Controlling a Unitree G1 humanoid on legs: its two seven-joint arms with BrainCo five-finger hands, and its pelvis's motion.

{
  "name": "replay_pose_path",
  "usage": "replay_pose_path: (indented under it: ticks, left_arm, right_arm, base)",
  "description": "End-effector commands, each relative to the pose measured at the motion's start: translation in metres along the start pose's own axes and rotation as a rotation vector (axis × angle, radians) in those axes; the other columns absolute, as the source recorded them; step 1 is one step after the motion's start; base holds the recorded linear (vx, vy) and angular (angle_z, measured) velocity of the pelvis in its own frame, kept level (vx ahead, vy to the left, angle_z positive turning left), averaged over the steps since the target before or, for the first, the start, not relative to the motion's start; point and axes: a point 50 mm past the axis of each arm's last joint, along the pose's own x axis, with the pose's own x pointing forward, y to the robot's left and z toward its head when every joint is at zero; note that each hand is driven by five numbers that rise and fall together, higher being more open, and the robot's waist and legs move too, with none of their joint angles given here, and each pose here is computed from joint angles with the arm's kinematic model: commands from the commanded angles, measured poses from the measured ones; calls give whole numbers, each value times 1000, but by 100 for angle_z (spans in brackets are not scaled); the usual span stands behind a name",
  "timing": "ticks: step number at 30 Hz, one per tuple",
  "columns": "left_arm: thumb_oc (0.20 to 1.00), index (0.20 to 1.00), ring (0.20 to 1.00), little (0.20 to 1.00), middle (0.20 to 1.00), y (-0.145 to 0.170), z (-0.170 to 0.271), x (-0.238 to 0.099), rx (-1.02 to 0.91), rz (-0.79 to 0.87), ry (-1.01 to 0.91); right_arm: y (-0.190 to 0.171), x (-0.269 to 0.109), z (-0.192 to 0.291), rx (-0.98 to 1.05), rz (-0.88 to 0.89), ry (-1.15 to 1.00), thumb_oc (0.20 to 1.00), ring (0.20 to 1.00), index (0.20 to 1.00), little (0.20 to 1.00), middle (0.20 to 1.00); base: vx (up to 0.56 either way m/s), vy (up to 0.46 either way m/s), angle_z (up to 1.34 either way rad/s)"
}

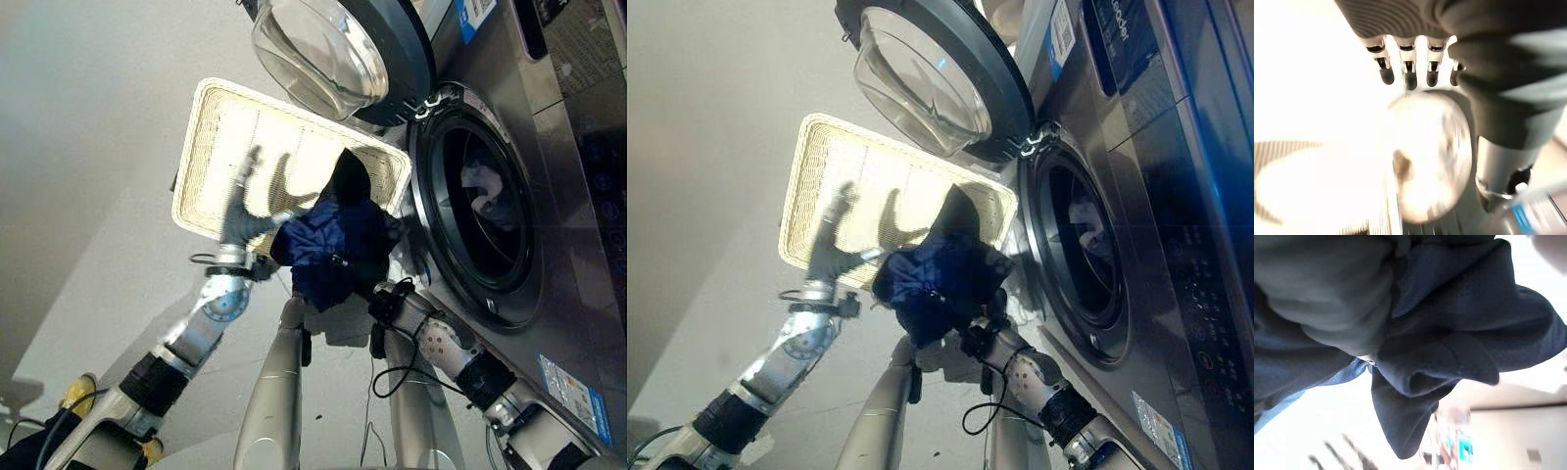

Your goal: Put the clothes into the washing machine.

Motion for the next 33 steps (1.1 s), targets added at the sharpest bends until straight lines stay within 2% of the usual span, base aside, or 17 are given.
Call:
replay_pose_path:
  ticks: [1, 4, 6, 12, 15, 19, 20, 21, 23, 24, 25, 28, 30, 31, 32, 33]
  left_arm:
    - [1000, 1000, 1000, 1000, 1000, 22, -4, 12, 65, 162, 17]
    - [1000, 1000, 1000, 1000, 1000, 32, -21, 14, 94, 223, 125]
    - [1000, 1000, 1000, 1000, 1000, 38, -41, 11, 73, 264, 248]
    - [1000, 1000, 1000, 1000, 1000, 40, -67, 6, 76, 277, 370]
    - [1000, 1000, 1000, 1000, 1000, 42, -78, 1, 72, 268, 418]
    - [1000, 1000, 1000, 1000, 1000, 51, -84, -1, 87, 244, 434]
    - [1000, 1000, 1000, 1000, 1000, 54, -86, -4, 94, 233, 438]
    - [1000, 1000, 1000, 1000, 1000, 59, -88, -6, 100, 224, 440]
    - [1000, 1000, 1000, 1000, 1000, 68, -92, -13, 106, 214, 453]
    - [1000, 1000, 1000, 1000, 1000, 70, -93, -16, 112, 207, 459]
    - [1000, 1000, 1000, 1000, 1000, 71, -94, -17, 126, 190, 467]
    - [1000, 1000, 1000, 1000, 1000, 72, -95, -19, 152, 157, 484]
    - [1000, 1000, 1000, 1000, 1000, 69, -98, -22, 142, 139, 505]
    - [1000, 1000, 1000, 1000, 1000, 64, -99, -23, 136, 131, 508]
    - [1000, 1000, 1000, 1000, 1000, 62, -99, -23, 135, 129, 509]
    - [1000, 1000, 1000, 1000, 1000, 56, -99, -22, 124, 116, 514]
  right_arm:
    - [-1, -6, 22, 111, 10, -131, 200, 200, 200, 200, 200]
    - [-15, -9, 42, 195, -43, -249, 200, 200, 200, 200, 200]
    - [-26, -11, 67, 347, -83, -391, 200, 200, 200, 200, 200]
    - [-61, -31, 145, 701, -232, -803, 200, 200, 200, 200, 200]
    - [-93, -72, 198, 829, -410, -1116, 200, 200, 200, 200, 200]
    - [-123, -129, 227, 950, -612, -1396, 200, 200, 200, 200, 200]
    - [-133, -154, 232, 1010, -657, -1524, 200, 200, 200, 200, 200]
    - [-142, -189, 232, 1108, -692, -1753, 200, 200, 200, 200, 200]
    - [-137, -237, 223, 1180, -725, -2153, 200, 200, 200, 200, 200]
    - [-136, -249, 213, 1232, -750, -2265, 200, 200, 200, 200, 200]
    - [-134, -258, 197, 1376, -777, -2359, 200, 200, 200, 200, 200]
    - [-131, -275, 196, 1414, -764, -2445, 200, 200, 200, 200, 200]
    - [-130, -272, 206, 1406, -707, -2384, 200, 200, 200, 200, 200]
    - [-128, -265, 214, 1384, -651, -2327, 871, 871, 871, 871, 871]
    - [-129, -263, 215, 1376, -642, -2310, 1000, 1000, 1000, 1000, 1000]
    - [-123, -241, 229, 1326, -529, -2162, 1000, 1000, 1000, 1000, 1000]
  base:
    - [0, 0, 0]
    - [20, 0, -2]
    - [30, -11, -6]
    - [28, -20, -10]
    - [47, -28, -7]
    - [44, -44, -2]
    - [84, -55, 2]
    - [64, -59, 1]
    - [66, -52, 6]
    - [85, -31, 10]
    - [77, -14, 9]
    - [54, 8, 5]
    - [55, 41, 0]
    - [33, 37, -2]
    - [41, 19, -3]
    - [39, 0, -2]
